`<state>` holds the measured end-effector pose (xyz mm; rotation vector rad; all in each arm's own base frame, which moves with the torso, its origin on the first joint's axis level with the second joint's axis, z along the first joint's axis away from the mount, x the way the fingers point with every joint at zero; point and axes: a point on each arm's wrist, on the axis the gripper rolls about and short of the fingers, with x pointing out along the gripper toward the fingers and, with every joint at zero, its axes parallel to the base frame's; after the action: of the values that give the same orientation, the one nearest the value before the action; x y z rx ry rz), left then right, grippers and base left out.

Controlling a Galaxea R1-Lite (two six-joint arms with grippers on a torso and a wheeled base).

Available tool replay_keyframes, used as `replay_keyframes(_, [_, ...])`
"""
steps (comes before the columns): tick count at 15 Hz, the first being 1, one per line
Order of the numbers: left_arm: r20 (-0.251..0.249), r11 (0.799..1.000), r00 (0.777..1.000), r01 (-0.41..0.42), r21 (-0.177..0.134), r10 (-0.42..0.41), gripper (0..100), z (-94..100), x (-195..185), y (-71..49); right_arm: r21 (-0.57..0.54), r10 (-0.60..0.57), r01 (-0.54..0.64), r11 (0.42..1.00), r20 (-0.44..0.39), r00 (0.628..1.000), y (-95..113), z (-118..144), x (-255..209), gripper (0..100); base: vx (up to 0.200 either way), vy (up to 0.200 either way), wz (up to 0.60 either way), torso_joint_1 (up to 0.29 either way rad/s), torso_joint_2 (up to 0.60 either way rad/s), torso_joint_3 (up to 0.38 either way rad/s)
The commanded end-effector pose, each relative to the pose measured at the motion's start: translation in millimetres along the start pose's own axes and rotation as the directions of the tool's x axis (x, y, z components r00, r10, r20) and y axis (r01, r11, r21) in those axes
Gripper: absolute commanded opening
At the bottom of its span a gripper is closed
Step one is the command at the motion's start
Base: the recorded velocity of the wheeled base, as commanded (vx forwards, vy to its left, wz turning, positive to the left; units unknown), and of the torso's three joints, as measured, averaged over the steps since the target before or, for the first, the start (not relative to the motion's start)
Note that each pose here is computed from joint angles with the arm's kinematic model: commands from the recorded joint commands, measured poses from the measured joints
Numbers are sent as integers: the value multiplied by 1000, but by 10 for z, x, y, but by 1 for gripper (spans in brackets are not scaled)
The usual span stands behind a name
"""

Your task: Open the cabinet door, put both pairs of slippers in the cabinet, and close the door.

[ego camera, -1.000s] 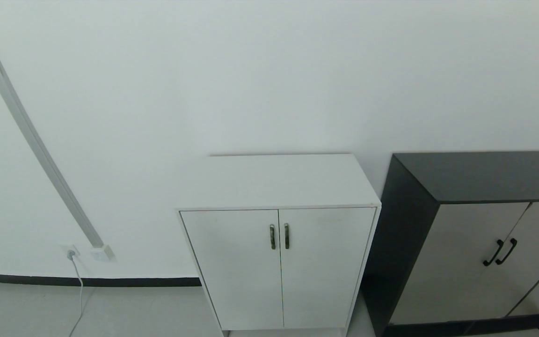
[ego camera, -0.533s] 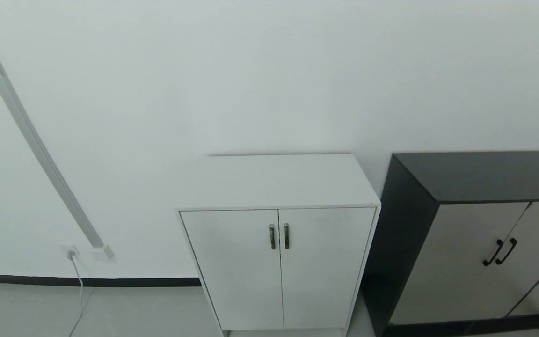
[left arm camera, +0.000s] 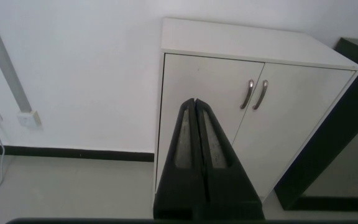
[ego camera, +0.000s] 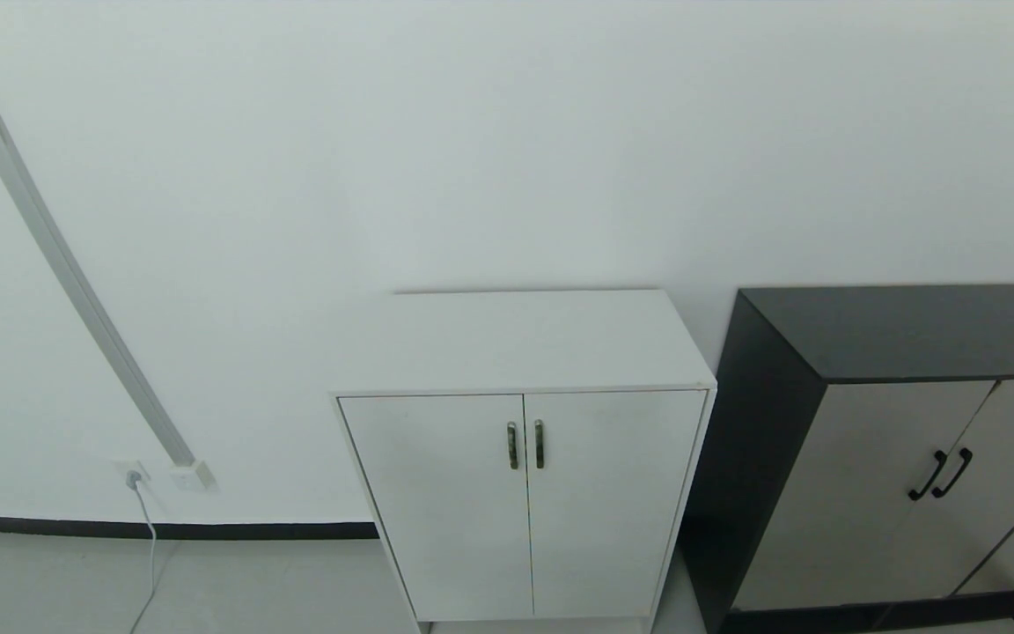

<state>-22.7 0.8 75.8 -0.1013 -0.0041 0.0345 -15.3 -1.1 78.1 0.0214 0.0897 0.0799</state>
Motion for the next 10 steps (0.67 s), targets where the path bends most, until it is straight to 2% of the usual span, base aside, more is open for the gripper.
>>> replay_keyframes(1, [-1, 1000, 1000, -1, 0, 1, 0, 0, 1, 0, 1, 3, -3, 1000, 1, 1000, 0, 0, -1, 0, 0, 0, 0, 0, 0, 0])
replay_keyframes(6, [1, 1000, 1000, -1, -2, 1, 0, 4, -1, 0, -8, 34, -34, 999, -3, 999, 5, 1, 1, 0, 0, 0, 0, 0, 0, 0])
replay_keyframes(10, [-1, 1000, 1000, -1, 0, 1, 0, 0, 1, 0, -4, -61, 61, 998, -2, 998, 20, -5, 0, 0, 0, 0, 0, 0, 0, 0])
